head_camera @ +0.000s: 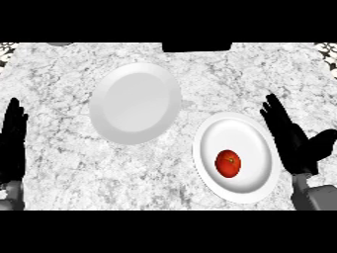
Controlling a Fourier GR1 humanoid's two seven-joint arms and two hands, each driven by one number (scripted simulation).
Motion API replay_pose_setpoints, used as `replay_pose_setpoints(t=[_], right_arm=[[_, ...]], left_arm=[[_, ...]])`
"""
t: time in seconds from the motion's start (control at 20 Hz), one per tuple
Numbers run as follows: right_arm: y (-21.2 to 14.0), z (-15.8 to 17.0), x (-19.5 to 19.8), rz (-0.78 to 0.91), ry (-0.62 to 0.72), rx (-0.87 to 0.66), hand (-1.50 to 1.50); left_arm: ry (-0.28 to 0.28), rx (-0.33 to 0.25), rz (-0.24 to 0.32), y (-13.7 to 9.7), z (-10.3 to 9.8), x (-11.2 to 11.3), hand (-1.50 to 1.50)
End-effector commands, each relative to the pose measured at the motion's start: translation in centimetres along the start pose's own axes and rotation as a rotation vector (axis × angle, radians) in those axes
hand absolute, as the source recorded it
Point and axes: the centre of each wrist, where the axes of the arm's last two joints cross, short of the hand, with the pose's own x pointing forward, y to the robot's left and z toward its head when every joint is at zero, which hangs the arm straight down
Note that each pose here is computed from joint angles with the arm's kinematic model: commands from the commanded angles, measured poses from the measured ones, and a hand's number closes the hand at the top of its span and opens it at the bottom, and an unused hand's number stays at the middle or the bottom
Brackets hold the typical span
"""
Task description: Pick the tomato from the plate and place it in the plate
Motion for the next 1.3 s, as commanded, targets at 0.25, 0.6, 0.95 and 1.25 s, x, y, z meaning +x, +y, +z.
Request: replay_pose_setpoints(t=[0.25,0.6,0.95,1.25], right_arm=[[12.2,-1.6,7.4,-0.368,-0.117,0.487,-1.50],[10.7,3.6,-1.7,0.076,-0.172,0.478,-1.50],[6.2,3.3,-1.5,0.389,-0.367,0.403,-1.50],[1.8,4.3,6.7,0.481,-0.408,0.329,-1.50]], left_arm=[[-0.173,-0.335,-0.013,-4.0,-1.3,4.6,0.00],[-0.111,-0.388,0.008,-5.7,-1.9,3.6,0.00],[-0.103,-0.412,0.005,-6.0,-2.7,3.0,0.00],[-0.112,-0.409,0.015,-6.0,-2.2,2.9,0.00]])
